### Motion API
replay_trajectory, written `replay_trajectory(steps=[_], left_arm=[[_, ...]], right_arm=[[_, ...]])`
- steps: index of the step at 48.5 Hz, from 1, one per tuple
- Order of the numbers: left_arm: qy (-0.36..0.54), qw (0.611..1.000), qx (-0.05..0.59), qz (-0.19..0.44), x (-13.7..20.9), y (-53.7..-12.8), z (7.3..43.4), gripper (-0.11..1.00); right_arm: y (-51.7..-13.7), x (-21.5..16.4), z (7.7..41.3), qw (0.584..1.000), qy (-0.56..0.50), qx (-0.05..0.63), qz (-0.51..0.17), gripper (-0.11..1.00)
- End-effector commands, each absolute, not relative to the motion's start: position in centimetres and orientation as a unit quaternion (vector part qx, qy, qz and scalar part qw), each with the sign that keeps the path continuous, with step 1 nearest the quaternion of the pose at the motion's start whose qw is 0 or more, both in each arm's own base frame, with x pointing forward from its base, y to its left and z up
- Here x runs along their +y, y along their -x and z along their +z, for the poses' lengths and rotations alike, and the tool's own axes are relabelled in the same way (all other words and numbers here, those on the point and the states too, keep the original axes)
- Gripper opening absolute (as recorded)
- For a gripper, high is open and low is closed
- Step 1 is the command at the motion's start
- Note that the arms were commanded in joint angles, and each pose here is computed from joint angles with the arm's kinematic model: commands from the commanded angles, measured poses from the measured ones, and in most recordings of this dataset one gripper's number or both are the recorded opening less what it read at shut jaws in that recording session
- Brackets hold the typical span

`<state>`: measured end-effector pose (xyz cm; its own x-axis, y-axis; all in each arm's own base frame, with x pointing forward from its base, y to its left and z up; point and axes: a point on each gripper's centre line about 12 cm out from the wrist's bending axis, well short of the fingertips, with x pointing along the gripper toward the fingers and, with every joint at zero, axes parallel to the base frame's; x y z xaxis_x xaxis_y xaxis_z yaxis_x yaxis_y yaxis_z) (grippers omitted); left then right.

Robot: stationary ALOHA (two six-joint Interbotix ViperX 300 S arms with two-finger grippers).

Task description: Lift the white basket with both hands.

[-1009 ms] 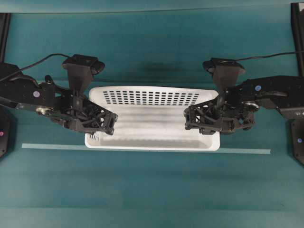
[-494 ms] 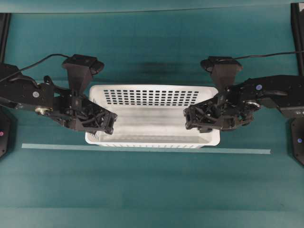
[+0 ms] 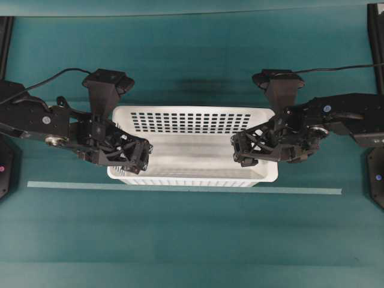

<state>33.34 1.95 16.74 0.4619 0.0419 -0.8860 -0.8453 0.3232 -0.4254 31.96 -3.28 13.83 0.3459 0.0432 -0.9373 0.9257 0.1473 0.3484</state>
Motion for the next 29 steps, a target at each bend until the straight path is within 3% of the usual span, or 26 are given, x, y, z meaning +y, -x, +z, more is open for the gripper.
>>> replay_trajectory(steps=[1, 29], left_arm=[[0.489, 0.702, 0.409, 0.317, 2.2, -33.8, 16.7, 0.89], [0.490, 0.710, 0.398, 0.313, 2.5, -32.7, 18.3, 0.89]], right_arm=[[-32.0, -3.6, 13.1, 0.608, -0.543, 0.448, -0.367, 0.94], [-31.7, -4.3, 17.1, 0.633, -0.562, 0.404, -0.346, 0.94]])
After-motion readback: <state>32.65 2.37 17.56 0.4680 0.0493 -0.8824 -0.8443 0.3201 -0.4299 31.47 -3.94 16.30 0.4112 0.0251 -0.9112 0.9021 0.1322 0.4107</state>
